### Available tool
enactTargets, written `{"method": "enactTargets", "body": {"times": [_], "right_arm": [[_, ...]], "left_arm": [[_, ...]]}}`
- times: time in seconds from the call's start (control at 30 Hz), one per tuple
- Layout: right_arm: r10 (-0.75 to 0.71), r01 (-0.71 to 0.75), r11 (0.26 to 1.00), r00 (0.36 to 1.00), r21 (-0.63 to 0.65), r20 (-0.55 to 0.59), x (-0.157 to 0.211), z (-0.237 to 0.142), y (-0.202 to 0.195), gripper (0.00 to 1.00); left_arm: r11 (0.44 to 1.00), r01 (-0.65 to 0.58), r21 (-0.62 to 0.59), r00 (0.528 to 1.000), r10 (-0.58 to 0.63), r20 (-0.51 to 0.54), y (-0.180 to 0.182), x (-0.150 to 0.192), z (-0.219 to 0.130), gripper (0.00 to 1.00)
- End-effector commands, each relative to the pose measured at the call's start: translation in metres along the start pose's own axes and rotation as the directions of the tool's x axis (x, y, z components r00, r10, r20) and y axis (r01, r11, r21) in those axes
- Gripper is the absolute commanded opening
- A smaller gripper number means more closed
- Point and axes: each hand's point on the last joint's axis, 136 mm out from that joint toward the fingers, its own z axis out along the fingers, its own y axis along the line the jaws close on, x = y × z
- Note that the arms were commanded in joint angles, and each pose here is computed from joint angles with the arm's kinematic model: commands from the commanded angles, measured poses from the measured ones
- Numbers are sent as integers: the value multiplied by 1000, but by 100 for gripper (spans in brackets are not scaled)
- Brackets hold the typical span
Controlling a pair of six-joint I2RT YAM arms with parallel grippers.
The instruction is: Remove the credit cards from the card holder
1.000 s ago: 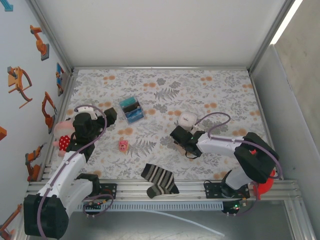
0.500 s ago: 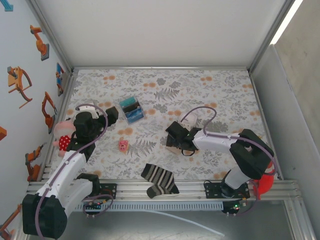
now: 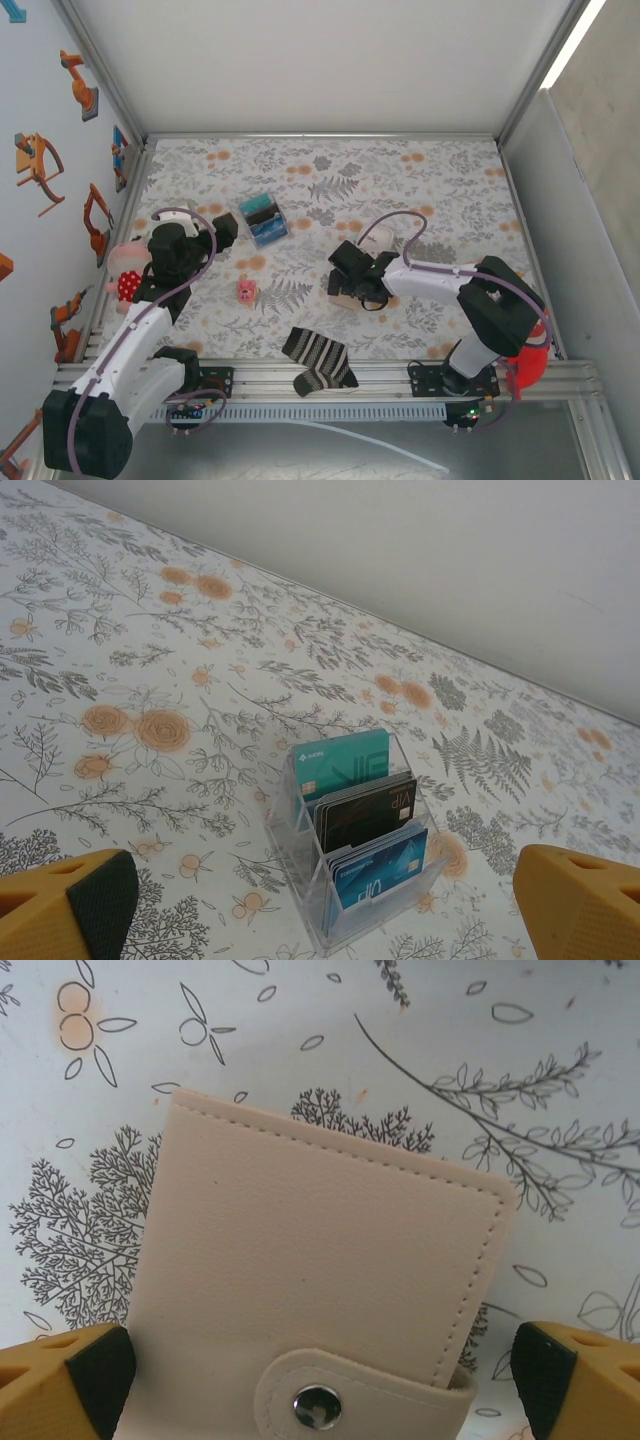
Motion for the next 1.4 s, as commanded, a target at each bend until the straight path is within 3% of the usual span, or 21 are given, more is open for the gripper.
{"method": "enactTargets", "body": {"times": [0.0, 0.43, 0.93, 1.07, 1.37], "right_arm": [[115, -115, 993, 993, -33, 8, 3, -4, 4, 97], [166, -161, 977, 986, -141, 24, 2, -8, 12, 86], [-41, 49, 980, 998, -195, 44, -5, -9, 24, 80], [-26, 31, 981, 999, -189, 26, -7, -6, 19, 76], [-6, 3, 983, 1000, -184, -18, -7, 3, 24, 87]], "left_arm": [[1000, -5, 9, 1000, 5, 28, -8, -15, -3, 97], [1000, -10, 16, 1000, 10, 14, -12, -15, 0, 97], [999, -21, 50, 999, 23, -37, -29, -1, 4, 97], [998, -33, 57, 998, 36, -54, -35, 7, 4, 97], [997, -44, 59, 997, 47, -61, -43, 14, 3, 97]]}}
